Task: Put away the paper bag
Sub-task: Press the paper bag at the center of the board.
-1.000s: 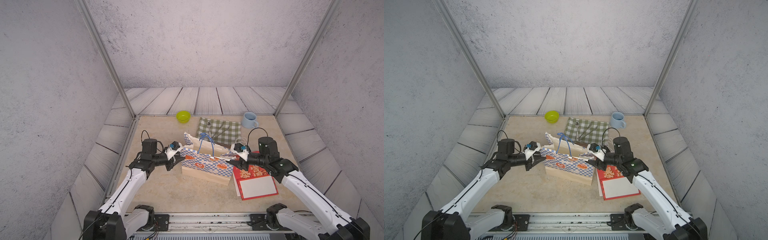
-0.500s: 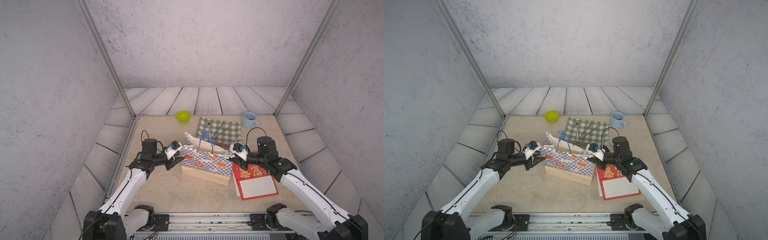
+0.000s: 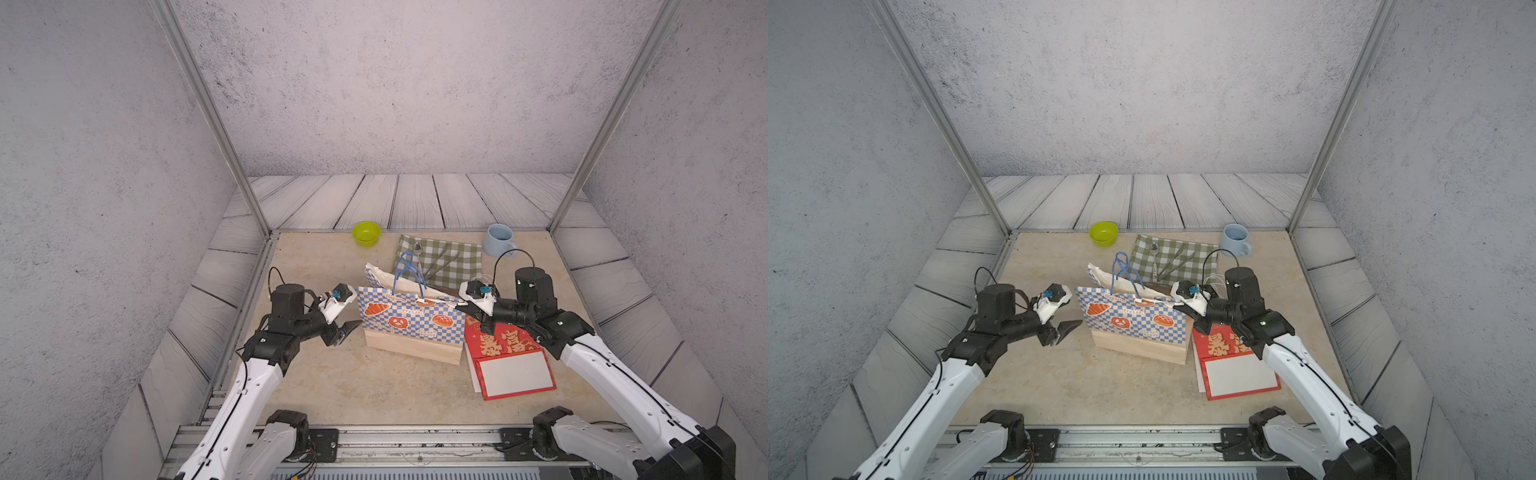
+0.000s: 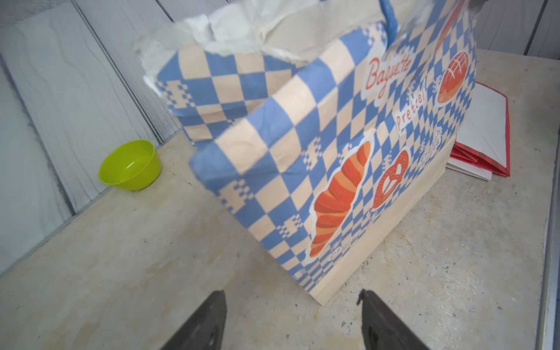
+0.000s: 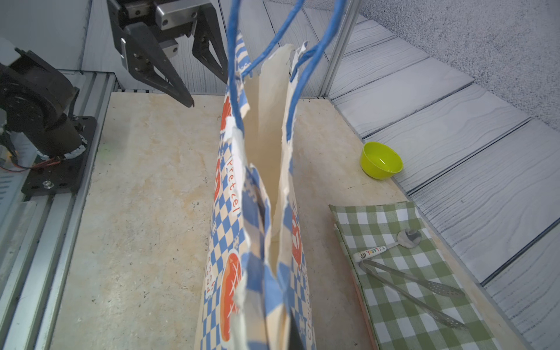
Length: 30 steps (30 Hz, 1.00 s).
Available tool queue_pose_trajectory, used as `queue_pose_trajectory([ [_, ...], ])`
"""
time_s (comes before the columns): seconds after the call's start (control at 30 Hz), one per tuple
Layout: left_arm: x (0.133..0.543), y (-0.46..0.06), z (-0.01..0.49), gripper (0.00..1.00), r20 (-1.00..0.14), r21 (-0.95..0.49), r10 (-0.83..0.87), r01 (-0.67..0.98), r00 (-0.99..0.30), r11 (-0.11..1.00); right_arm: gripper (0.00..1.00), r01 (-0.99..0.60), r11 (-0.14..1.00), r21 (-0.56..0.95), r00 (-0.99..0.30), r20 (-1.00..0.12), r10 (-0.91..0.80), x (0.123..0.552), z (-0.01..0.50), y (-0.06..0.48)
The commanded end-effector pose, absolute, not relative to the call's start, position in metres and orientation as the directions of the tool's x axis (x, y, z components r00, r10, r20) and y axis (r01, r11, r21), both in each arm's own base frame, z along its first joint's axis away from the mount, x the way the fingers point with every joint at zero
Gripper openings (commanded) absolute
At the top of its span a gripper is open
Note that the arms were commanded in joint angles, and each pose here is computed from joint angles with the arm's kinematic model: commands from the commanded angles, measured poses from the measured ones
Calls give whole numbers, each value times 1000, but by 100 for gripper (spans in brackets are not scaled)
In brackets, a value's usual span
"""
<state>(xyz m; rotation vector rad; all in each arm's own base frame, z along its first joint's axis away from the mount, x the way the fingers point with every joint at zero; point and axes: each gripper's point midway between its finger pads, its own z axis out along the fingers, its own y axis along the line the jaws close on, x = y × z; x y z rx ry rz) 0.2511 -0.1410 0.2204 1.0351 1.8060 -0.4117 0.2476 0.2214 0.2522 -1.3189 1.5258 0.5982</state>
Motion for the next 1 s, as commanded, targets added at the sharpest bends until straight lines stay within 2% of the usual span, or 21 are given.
queue_pose_trajectory([
  [0.0, 240, -131, 243, 78, -879, 181, 448, 756, -163, 629, 1, -930, 260, -261, 145, -909, -391, 243, 283, 226],
  [0.17, 226, -133, 283, 86, -932, 175, 352, 735, -92, 656, 0, -932, 231, -279, 178, -908, -378, 230, 308, 225],
  [0.23, 223, -135, 302, 96, -949, 179, 312, 729, -50, 661, 0, -934, 212, -287, 193, -906, -377, 222, 317, 224],
  [0.37, 223, -137, 339, 99, -968, 179, 249, 718, 9, 673, 0, -941, 155, -302, 222, -894, -390, 201, 334, 219],
  [0.63, 193, -172, 383, 99, -986, 111, 160, 893, 44, 437, 0, -952, 51, -302, 260, -886, -385, 154, 359, 209],
  [0.8, 167, -190, 401, 99, -997, 20, 76, 978, 5, 210, 0, -963, -3, -270, 251, -890, -382, 132, 367, 205],
  [0.97, 163, -196, 398, 99, -999, -28, 38, 996, -31, 90, 0, -964, -24, -266, 257, -900, -353, 126, 377, 206],
])
